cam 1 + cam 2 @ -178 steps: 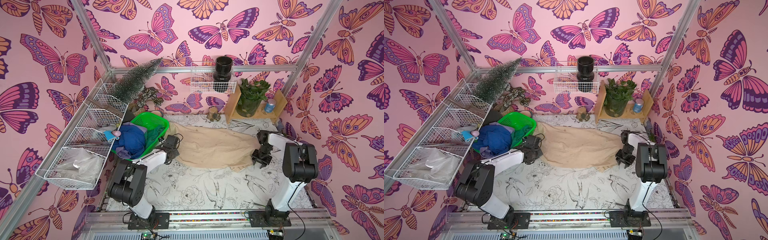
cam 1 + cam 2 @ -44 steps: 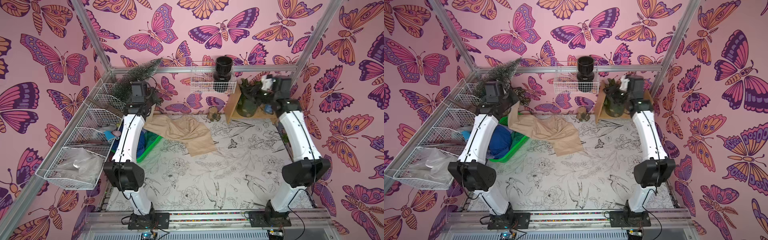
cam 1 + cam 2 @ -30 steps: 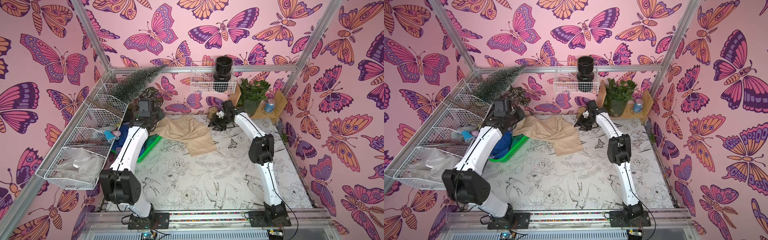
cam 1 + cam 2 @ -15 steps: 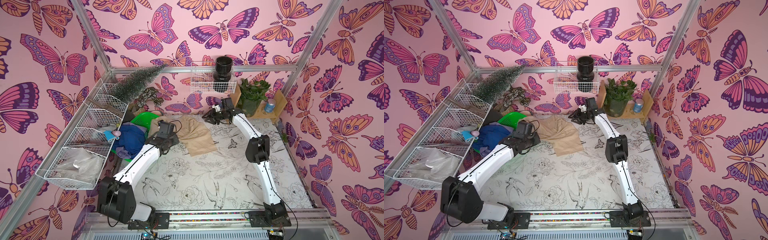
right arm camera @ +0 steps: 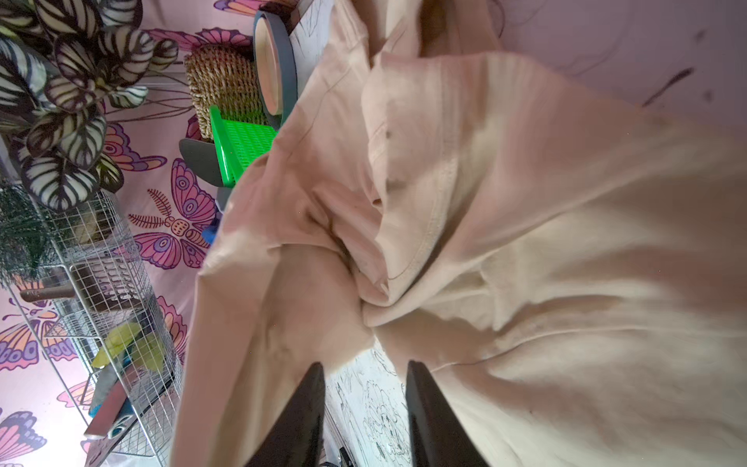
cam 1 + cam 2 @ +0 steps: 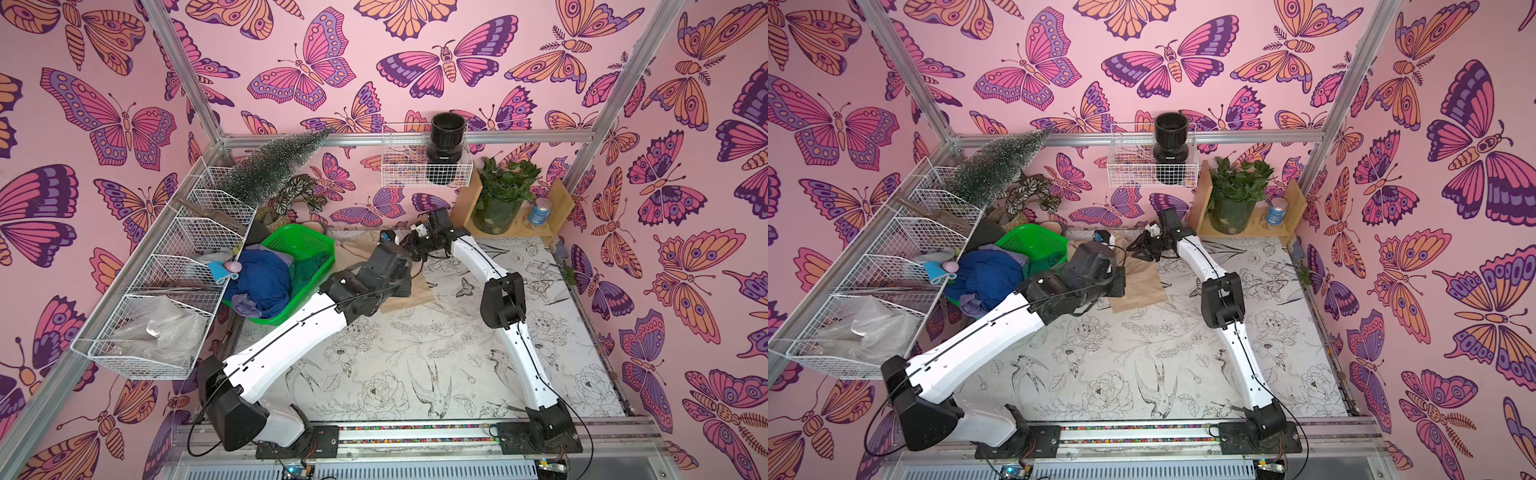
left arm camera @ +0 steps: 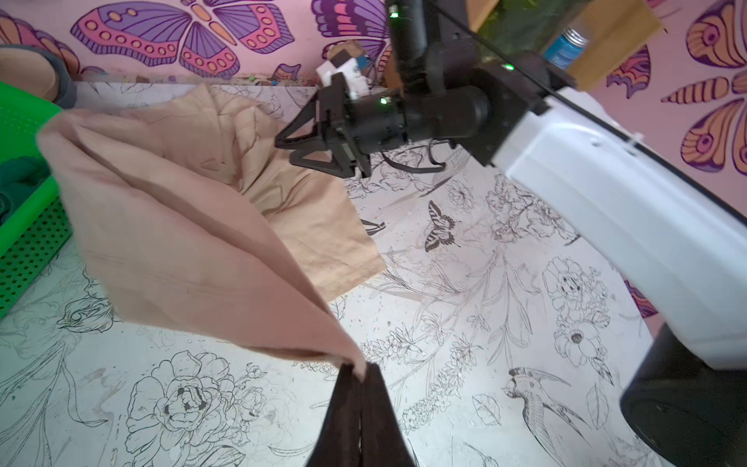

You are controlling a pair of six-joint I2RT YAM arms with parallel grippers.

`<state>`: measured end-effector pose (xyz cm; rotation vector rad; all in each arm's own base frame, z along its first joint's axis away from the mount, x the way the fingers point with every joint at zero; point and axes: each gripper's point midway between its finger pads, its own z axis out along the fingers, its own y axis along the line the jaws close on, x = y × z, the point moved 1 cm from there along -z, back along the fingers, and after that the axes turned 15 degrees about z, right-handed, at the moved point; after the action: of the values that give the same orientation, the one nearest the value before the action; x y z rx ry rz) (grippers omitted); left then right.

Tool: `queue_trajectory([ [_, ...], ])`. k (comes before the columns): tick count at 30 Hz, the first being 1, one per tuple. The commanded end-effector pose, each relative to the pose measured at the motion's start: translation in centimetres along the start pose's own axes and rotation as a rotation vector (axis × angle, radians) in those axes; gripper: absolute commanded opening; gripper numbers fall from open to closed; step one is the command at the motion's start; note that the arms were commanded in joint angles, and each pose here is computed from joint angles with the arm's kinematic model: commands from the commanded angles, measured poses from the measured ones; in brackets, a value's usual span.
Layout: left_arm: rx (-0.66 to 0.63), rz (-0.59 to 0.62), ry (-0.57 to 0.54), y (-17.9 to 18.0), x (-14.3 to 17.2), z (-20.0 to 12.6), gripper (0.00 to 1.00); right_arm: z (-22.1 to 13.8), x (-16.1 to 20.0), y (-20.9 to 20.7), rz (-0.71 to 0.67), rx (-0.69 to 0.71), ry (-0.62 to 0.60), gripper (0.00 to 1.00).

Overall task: Fold and stack t-shirts
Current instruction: Flatten out the T-shirt at the center of the board.

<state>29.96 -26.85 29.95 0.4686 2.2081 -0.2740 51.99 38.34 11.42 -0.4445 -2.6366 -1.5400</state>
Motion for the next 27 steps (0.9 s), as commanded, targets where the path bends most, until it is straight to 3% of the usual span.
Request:
queue_trajectory([
  [1,-0.078,0.050,-0.011,0.0,0.2,-2.8,0.00,-0.2,0.1,0.0,-0.014,-0.003,0.009,0.37],
  [7,-0.146,0.109,-0.199,-0.8,-3.6,-9.1,0.00,-0.3,1.1,-0.4,-0.021,0.011,0.026,0.36],
  [13,-0.264,0.281,-0.475,-1.9,-11.1,-20.0,0.00,-0.9,1.1,-0.4,-0.045,0.028,0.008,0.35],
  [16,-0.325,0.396,-0.542,-3.3,-13.7,-23.6,0.00,-1.6,0.8,0.0,-0.041,0.019,0.003,0.35],
  [19,-0.370,0.492,-0.549,-4.8,-14.7,-24.5,0.00,-3.0,0.3,0.6,-0.046,0.007,-0.015,0.34],
  [23,-0.385,0.555,-0.533,-6.7,-14.6,-22.8,0.00,-5.8,-0.6,1.1,-0.066,0.007,-0.058,0.33],
  [27,-0.372,0.512,-0.563,-7.0,-14.6,-22.0,0.00,-9.0,-1.5,0.6,-0.072,0.034,-0.115,0.33],
])
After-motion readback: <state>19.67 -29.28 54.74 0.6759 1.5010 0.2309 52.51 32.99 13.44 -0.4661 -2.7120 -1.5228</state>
